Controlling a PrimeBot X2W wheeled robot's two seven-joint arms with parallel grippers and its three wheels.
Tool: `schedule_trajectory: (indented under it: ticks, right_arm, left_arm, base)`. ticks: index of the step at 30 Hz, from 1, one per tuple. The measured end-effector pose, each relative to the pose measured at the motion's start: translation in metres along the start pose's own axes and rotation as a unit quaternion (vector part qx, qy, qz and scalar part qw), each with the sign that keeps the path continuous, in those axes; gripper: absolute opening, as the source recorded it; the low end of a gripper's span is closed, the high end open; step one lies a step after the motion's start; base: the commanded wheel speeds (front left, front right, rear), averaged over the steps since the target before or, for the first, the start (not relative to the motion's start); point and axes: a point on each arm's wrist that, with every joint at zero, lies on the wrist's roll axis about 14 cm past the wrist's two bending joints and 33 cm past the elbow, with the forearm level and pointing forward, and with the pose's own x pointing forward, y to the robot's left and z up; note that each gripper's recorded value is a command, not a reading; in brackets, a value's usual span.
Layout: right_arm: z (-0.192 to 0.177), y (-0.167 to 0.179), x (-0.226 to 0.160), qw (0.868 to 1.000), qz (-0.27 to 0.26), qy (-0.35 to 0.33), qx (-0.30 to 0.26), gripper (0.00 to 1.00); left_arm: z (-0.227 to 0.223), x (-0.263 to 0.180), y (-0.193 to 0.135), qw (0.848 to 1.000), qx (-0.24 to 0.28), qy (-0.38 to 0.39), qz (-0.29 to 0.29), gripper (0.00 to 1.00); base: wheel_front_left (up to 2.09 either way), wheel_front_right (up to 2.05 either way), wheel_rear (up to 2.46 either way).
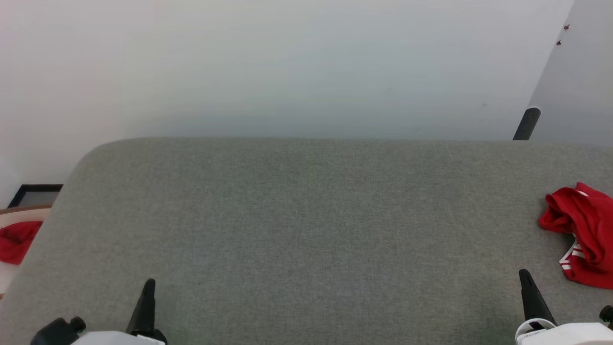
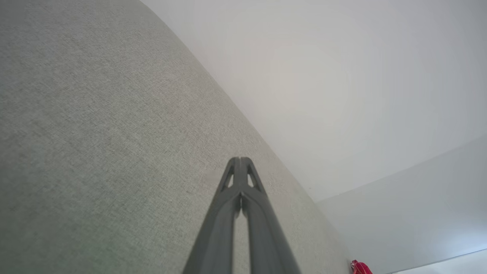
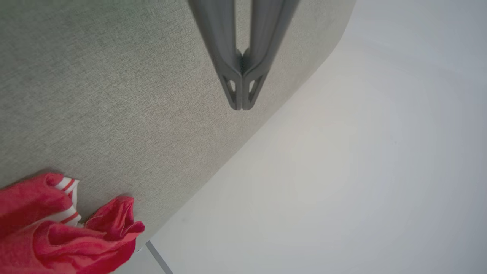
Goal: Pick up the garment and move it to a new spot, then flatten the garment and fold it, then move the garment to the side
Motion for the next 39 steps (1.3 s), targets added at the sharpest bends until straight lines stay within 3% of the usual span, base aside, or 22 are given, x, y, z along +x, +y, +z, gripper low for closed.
schedule_trajectory:
  ticks: [20,39]
  right_arm:
    - [0.004,0.003,0.009,0.994,0.002,0.001,0.114,0.00]
    - [0.006,0.004,0.014,0.979,0.006,0.002,0.204,0.00]
  left_arm:
    - [-0.009,0.011,-0.014,0.994,-0.109,0.012,-0.010,0.00]
    - [-0.014,0.021,-0.027,0.981,-0.193,0.021,-0.022,0.00]
  base:
    - [0.00,0.00,0.00]
    - [0.00,0.00,0.00]
